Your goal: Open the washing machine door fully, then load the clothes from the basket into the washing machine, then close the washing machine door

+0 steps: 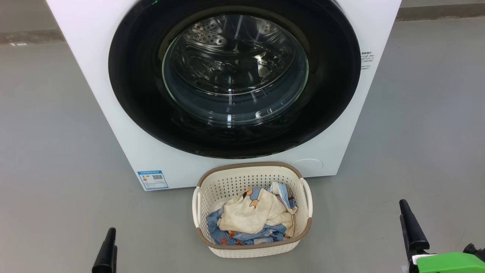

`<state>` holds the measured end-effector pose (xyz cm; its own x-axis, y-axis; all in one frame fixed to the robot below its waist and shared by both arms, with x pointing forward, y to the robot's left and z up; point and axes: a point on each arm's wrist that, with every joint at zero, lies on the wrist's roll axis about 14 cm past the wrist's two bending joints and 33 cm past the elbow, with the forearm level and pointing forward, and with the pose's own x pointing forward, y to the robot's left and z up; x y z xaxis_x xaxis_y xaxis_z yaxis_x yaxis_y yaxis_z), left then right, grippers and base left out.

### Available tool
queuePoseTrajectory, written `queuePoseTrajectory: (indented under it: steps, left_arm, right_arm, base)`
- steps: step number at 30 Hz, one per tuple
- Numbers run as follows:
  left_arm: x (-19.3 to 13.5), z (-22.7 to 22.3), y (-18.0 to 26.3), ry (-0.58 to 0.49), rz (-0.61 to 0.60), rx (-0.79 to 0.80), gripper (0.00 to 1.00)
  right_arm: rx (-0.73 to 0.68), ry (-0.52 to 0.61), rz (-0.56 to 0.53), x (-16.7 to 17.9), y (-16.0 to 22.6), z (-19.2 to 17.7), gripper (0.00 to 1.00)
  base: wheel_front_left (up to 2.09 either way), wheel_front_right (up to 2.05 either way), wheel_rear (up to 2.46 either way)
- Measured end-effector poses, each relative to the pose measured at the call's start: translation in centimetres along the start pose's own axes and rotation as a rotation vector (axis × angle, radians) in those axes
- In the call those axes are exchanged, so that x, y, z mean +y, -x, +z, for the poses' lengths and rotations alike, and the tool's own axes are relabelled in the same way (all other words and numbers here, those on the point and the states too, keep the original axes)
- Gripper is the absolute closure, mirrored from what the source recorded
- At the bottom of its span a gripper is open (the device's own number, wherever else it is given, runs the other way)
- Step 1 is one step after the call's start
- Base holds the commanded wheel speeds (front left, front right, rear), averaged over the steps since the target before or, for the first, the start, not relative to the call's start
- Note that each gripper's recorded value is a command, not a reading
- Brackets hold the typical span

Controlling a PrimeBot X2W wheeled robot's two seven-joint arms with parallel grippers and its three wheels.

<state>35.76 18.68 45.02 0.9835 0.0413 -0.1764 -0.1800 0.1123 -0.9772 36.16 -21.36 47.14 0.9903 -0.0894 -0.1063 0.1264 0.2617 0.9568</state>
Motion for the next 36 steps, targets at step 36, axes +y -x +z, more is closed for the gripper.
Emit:
queuePoseTrajectory:
  steps: [36]
  left_arm:
    - [-1.8, 1.2, 0.1, -0.546, -0.064, -0.067, 0.0]
  right_arm:
    - [0.01, 0.714, 0.096, 1.8, 0.2, -0.1, 0.0]
  base:
    - [0.0, 0.0, 0.0]
